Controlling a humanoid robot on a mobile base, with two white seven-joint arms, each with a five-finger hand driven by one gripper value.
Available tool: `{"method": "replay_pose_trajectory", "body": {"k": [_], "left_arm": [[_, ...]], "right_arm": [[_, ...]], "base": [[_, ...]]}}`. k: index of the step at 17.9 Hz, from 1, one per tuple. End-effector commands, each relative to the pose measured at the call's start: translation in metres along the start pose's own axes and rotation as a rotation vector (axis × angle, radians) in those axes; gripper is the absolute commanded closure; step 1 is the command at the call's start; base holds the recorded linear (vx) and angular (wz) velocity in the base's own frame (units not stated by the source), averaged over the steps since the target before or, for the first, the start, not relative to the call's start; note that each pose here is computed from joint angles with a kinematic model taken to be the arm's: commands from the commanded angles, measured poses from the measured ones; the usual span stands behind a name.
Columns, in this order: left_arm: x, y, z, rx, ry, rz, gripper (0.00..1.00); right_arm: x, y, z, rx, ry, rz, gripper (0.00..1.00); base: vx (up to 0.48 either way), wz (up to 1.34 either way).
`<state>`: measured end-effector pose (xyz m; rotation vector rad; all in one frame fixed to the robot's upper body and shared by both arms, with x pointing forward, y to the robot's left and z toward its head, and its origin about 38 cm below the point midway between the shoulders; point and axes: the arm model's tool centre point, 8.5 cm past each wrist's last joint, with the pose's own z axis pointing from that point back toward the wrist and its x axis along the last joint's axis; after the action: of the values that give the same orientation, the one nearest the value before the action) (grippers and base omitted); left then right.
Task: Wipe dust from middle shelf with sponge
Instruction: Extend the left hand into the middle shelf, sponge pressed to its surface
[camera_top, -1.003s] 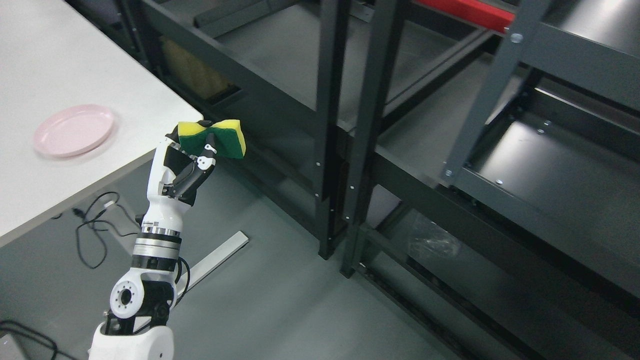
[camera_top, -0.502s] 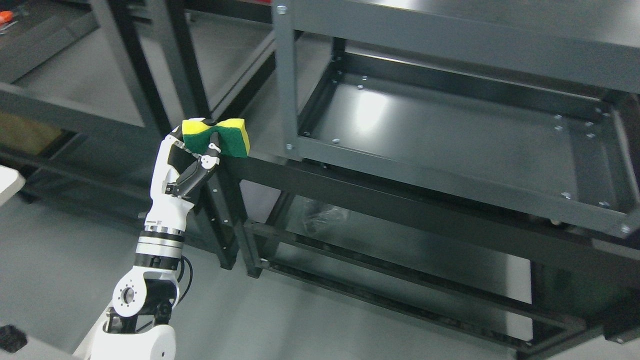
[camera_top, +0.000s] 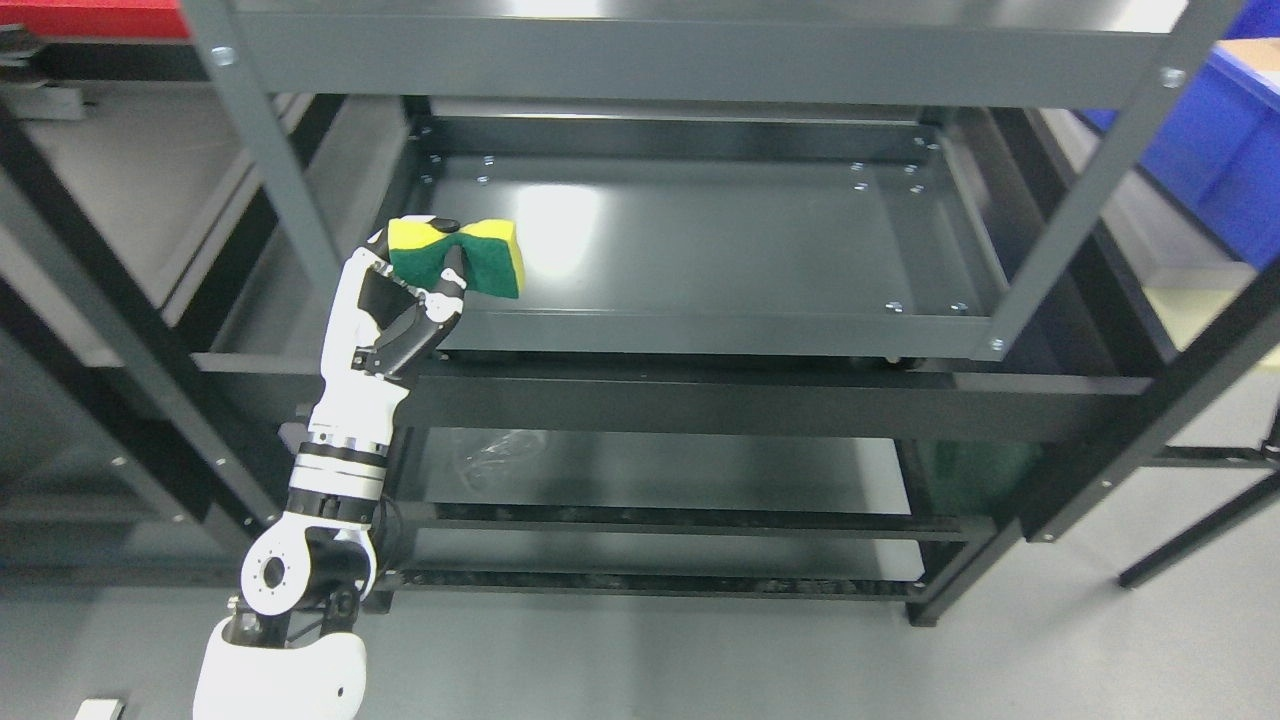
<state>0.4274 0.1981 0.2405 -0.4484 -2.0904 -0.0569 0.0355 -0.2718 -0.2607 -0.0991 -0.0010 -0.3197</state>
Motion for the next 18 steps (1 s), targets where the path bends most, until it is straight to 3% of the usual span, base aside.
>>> {"method": "replay_pose_trajectory", "body": {"k": [1,4,12,15,18], "left_arm": [[-0.001,-0.068,-0.020,-0.256,-0.002,-0.042,0.93],[-0.005,-0.132,-0.027,-0.518,-0.010,-0.187,0.92],[0.015,-0.257,-0.028,-0.966,-0.259,-0.552,0.92],[0.030,-0.283,-0.029,-1.073,-0.386,-0.647,0.92],[0.072,-0.284,-0.059,-1.062,-0.588,-0.817,0.92]], "right_arm": [[0.010,-0.010,0.000,-0.015,-0.022,-0.002,0.00],[0.010,-0.010,0.000,-0.015,-0.022,-0.002,0.00],[0.010,-0.010,0.000,-0.015,-0.022,-0.002,0.00],[0.010,-0.010,0.000,-0.015,-0.022,-0.002,0.00],[0.010,-0.010,0.000,-0.015,-0.022,-0.001,0.00]], "base": [[0.031,-0.41],[0.036,-0.22],[0.023,0.05],[-0.003,-0.05],[-0.009,-0.02]]}}
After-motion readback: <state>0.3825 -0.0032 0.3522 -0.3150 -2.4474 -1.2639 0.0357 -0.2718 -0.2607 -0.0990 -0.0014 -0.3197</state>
